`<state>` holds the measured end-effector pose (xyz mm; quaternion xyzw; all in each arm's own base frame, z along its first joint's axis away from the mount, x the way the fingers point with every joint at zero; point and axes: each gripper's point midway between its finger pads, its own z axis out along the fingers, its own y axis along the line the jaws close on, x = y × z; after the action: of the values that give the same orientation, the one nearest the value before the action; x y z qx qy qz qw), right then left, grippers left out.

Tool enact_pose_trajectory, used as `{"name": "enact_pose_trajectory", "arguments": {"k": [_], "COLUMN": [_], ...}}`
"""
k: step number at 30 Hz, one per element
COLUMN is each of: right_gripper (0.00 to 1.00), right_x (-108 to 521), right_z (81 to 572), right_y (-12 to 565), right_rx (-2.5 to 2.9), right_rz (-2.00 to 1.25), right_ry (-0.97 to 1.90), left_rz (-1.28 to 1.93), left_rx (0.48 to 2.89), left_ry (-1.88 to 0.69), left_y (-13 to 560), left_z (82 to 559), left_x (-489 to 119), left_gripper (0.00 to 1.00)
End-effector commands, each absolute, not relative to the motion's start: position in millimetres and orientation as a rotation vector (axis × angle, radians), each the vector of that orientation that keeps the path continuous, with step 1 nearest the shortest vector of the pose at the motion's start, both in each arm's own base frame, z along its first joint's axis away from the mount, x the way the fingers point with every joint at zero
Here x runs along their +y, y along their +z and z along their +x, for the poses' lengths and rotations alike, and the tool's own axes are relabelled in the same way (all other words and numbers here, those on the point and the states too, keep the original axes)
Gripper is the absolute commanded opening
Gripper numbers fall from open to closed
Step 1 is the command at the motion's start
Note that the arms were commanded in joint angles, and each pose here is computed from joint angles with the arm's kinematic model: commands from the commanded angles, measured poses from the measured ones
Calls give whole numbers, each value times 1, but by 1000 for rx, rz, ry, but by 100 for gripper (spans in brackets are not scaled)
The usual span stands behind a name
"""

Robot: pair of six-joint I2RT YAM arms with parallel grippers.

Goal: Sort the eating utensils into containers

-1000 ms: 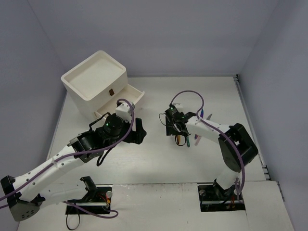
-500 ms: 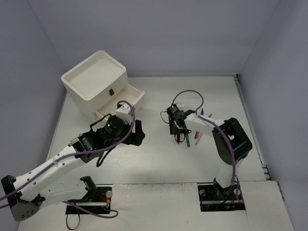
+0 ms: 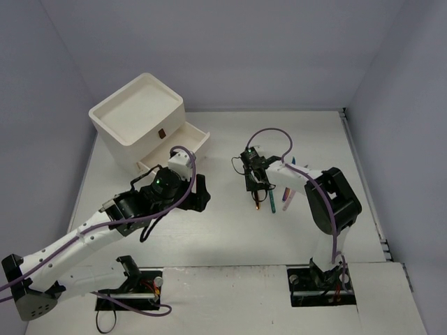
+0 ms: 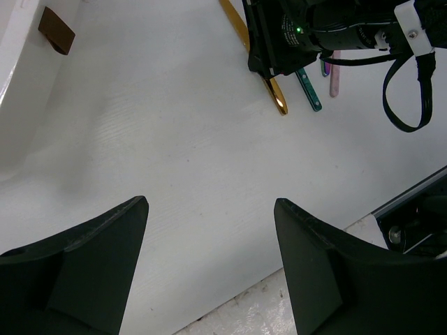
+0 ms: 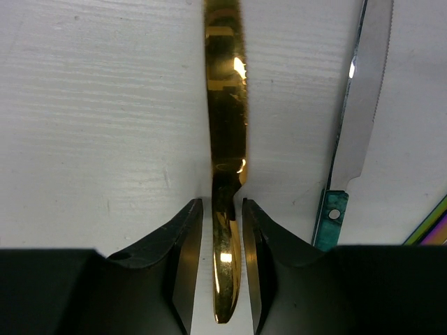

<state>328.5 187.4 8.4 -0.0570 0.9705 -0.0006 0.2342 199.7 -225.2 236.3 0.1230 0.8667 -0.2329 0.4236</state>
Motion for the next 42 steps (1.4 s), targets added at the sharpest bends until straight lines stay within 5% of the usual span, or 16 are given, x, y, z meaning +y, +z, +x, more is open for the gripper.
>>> {"name": "enact_pose_trajectory", "arguments": {"k": [1,9,17,42], "right_gripper": [27,31,0,0], "right_x": [185,186,187,212], "right_z": [317,307,297,325], "right_y": [-5,-23,-32,27], "right_rx": [2731,2792,2831,2648], "right_rz": [-173,-194,-223,35], "right_ry": [-4,10,26,216], "left_rz": [287,292,295,313], "left_rx": [2119,2124,2132,2188], "left_ry": [-612,-619,-610,-729], "left_y": [251,251,248,222], "left_z": [204,203,203,204], "left_x": [-229,-230,-230,-271], "left_gripper": [70,70,70,70]}}
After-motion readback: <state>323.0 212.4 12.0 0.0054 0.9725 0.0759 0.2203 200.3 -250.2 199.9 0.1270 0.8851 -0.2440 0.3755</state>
